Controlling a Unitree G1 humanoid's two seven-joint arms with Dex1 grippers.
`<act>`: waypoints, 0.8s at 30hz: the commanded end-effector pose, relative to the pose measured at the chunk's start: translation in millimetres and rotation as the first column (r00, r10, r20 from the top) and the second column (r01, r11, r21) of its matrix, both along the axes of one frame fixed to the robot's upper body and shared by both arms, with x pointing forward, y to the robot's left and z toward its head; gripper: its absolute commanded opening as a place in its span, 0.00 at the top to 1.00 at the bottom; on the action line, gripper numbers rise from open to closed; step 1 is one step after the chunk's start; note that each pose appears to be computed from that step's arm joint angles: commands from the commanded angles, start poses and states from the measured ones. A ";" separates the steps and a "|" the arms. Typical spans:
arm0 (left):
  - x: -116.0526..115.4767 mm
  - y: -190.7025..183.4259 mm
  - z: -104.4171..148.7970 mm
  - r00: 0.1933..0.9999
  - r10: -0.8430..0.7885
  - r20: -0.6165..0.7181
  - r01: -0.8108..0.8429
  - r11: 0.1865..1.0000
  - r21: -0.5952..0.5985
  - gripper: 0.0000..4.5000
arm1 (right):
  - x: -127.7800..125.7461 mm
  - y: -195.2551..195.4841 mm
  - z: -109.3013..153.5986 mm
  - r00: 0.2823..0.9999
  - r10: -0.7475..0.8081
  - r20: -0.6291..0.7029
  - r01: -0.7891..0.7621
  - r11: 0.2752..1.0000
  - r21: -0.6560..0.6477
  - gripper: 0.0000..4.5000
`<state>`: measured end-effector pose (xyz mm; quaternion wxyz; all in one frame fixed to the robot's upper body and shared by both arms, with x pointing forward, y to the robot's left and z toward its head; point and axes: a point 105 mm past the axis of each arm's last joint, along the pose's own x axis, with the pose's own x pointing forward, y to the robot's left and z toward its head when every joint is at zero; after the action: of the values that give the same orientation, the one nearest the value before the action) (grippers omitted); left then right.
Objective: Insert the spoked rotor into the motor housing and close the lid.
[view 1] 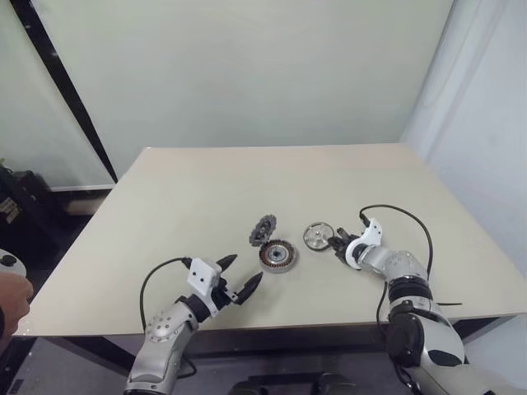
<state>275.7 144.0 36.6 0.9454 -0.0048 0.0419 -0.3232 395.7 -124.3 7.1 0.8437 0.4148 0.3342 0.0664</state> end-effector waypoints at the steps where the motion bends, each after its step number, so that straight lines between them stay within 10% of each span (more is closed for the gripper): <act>1: 2.7 -4.1 15.6 0.998 -0.016 0.064 0.016 1.000 0.004 0.00 | 8.7 -5.9 19.1 0.998 -0.028 0.057 0.026 0.999 0.044 0.92; 24: 7.3 1.1 16.3 0.998 -0.015 0.068 0.014 1.000 0.016 0.00 | -37.7 76.0 59.9 0.946 0.301 0.124 -0.316 0.940 0.130 0.92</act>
<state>278.7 144.1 40.0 0.9445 0.0007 0.0373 -0.3265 353.6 -50.2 47.9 0.7947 0.4212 0.3743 0.2259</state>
